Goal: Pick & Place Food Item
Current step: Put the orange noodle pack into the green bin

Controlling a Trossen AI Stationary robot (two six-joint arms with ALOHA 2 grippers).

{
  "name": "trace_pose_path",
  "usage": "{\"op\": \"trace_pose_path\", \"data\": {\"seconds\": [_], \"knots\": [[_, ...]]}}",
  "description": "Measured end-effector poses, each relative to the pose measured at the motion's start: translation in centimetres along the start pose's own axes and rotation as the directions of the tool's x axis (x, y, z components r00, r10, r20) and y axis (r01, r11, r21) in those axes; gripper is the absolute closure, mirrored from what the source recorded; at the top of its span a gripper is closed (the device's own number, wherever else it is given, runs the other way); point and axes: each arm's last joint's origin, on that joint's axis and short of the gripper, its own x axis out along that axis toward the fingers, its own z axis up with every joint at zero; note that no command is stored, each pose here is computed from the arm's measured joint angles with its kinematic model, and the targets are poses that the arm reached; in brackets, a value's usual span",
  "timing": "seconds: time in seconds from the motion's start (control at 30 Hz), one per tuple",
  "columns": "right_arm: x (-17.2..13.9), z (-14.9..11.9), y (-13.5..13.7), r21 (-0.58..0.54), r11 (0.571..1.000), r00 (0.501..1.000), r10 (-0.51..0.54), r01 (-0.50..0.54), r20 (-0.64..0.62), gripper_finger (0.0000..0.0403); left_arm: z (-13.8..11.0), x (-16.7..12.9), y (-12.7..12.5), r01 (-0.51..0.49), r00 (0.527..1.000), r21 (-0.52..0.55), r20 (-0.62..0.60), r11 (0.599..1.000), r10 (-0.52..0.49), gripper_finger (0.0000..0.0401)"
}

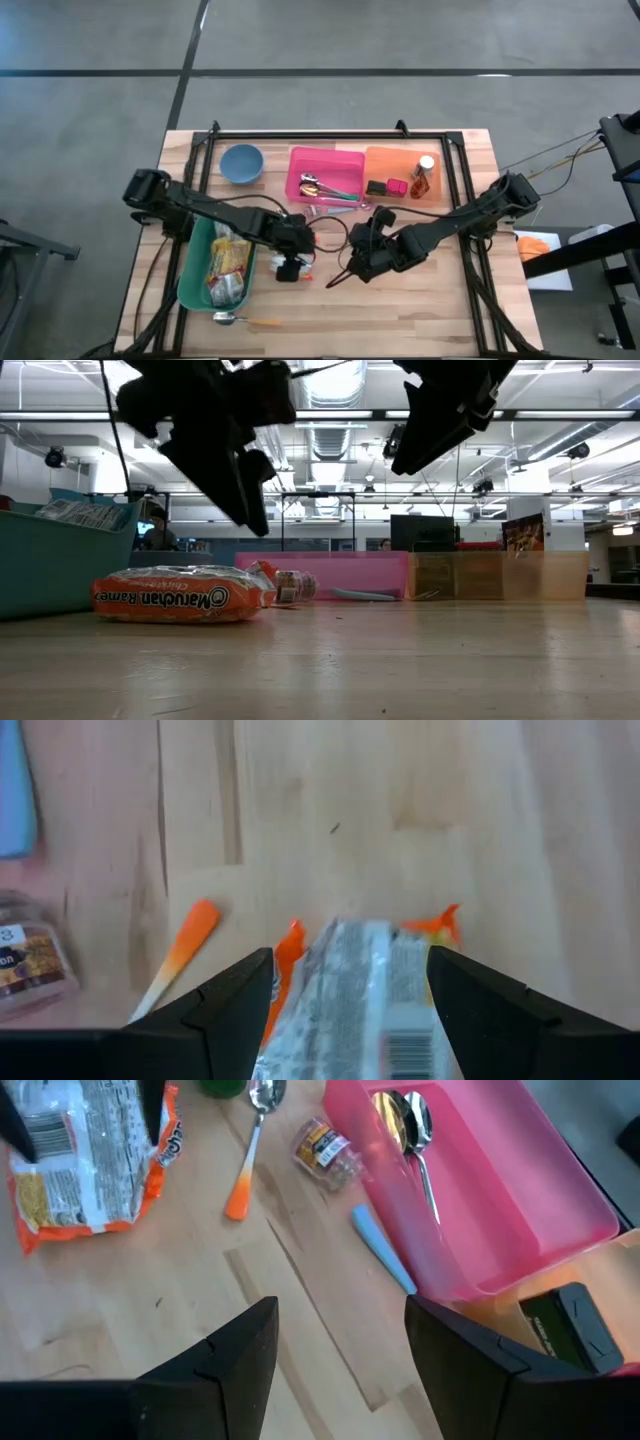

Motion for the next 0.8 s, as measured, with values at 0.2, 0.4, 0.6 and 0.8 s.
{"op": "trace_pose_path", "data": {"seconds": [0.2,0.4,0.6,0.8], "knots": [[-1.2,-1.0,-0.6,-0.008,1.000,1.000,0.015,-0.015,0.004,0.0186,0.1,1.7,0.2,-0.012,0.998,0.066,-0.063,0.998,0.017,0.0135],[-2.5,-1.5,-1.0,0.035,0.999,0.999,0.022,-0.024,0.047,0.0186,-0.1,2.4,1.0,-0.022,0.996,0.061,-0.086,0.998,0.027,0.0135],[-2.6,-1.9,-1.1,0.039,0.999,0.998,0.020,-0.022,0.054,0.0186,0.0,2.6,1.5,0.015,0.996,0.045,-0.084,0.999,-0.011,0.0135],[-2.3,-2.2,-1.1,0.043,0.999,0.999,0.019,-0.022,0.048,0.0186,-0.9,3.2,1.7,0.018,0.995,0.038,-0.099,0.999,-0.015,0.0135]]}}
